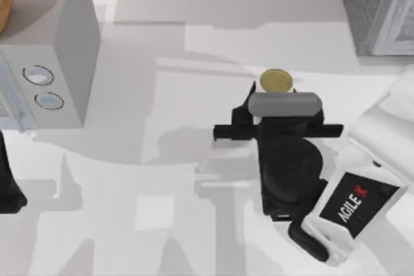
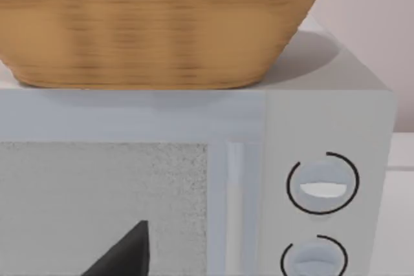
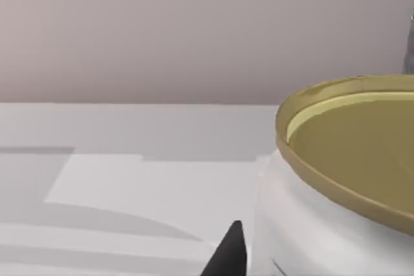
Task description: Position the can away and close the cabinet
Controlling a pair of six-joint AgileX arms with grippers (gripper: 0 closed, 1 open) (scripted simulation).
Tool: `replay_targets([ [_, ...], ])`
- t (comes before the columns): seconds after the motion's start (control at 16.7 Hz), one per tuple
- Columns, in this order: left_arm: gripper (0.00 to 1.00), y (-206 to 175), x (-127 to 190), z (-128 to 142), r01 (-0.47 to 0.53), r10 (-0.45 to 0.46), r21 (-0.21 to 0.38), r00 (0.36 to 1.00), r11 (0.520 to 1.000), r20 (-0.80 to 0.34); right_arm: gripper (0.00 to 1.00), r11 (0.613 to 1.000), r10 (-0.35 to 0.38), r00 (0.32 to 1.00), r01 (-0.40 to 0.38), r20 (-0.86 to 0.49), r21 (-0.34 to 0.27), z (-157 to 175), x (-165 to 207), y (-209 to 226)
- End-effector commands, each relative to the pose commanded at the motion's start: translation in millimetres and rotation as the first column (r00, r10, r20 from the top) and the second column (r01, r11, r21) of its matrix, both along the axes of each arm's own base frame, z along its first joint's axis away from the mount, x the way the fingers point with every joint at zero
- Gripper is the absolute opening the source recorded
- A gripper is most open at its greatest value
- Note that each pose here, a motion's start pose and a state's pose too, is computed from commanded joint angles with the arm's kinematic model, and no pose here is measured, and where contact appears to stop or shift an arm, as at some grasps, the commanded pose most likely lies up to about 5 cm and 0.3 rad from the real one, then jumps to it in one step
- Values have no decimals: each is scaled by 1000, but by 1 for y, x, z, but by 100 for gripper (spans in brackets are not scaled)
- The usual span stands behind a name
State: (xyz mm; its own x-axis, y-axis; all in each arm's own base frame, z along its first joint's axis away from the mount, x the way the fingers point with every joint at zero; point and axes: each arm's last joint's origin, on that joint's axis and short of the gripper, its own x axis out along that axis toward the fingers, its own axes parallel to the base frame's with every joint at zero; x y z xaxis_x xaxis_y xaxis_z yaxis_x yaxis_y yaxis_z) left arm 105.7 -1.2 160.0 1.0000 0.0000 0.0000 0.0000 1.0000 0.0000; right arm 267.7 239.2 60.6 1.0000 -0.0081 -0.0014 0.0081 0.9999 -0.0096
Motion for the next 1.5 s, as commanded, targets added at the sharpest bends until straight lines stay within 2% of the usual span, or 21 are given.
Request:
replay_targets([
  [0.36, 100, 0, 0, 0, 0, 0, 0, 1000, 1000, 0, 0, 1000, 1, 1000, -1, 13, 21, 40, 1, 2],
  [0.9, 100, 0, 0, 0, 0, 0, 0, 1000, 1000, 0, 0, 1000, 1, 1000, -1, 9, 15, 96, -6, -5],
  [1.32, 100, 0, 0, 0, 0, 0, 0, 1000, 1000, 0, 0, 1000, -1, 1000, 1, 8, 15, 100, -6, -5],
  [1.5, 100, 0, 0, 0, 0, 0, 0, 1000, 1000, 0, 0, 1000, -31, 1000, 31, -7, 2, 105, -3, -22],
])
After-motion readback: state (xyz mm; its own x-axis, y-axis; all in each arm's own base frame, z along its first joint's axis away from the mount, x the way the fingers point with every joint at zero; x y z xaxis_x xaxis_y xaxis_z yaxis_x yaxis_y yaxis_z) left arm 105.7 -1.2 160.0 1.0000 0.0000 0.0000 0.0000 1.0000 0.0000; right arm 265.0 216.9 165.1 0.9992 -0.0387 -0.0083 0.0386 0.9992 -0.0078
